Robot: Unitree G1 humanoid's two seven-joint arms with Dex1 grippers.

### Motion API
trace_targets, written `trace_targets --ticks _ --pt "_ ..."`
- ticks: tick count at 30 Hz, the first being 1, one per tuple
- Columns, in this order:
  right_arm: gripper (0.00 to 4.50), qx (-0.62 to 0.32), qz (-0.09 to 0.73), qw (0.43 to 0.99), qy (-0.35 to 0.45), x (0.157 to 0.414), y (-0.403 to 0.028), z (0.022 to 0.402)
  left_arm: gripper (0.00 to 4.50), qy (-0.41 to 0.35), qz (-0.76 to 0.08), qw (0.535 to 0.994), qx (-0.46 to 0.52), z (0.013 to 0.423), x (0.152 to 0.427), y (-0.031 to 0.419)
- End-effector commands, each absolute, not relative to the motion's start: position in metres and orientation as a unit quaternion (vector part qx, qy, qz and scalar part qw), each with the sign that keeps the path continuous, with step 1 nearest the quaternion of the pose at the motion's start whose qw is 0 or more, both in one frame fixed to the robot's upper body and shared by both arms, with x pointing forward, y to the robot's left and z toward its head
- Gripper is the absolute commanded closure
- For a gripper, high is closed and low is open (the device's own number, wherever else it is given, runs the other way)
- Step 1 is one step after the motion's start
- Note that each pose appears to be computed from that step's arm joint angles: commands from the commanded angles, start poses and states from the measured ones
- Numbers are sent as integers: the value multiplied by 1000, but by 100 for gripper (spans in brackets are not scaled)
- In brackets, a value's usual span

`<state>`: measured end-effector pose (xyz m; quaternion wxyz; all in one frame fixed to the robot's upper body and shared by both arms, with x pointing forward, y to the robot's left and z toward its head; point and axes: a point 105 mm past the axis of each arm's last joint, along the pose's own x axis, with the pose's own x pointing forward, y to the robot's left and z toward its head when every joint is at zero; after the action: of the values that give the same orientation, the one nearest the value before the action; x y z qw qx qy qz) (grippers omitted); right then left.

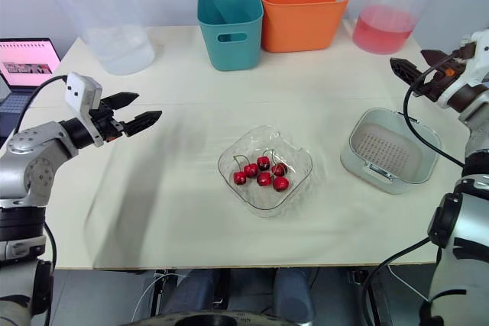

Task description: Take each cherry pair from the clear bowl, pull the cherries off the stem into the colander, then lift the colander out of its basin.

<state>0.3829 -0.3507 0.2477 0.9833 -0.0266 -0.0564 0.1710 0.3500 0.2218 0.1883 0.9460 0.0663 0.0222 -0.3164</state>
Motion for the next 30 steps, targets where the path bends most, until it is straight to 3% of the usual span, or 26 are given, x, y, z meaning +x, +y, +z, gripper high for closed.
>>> trace_targets --ticks 1,30 --pt "6 -42 164 981 -93 379 -354 270 0 -9 -319 945 77 207 349 221" --pt "6 -14 140 987 -76 381 -357 275 0 -11 -312 946 84 208 352 227"
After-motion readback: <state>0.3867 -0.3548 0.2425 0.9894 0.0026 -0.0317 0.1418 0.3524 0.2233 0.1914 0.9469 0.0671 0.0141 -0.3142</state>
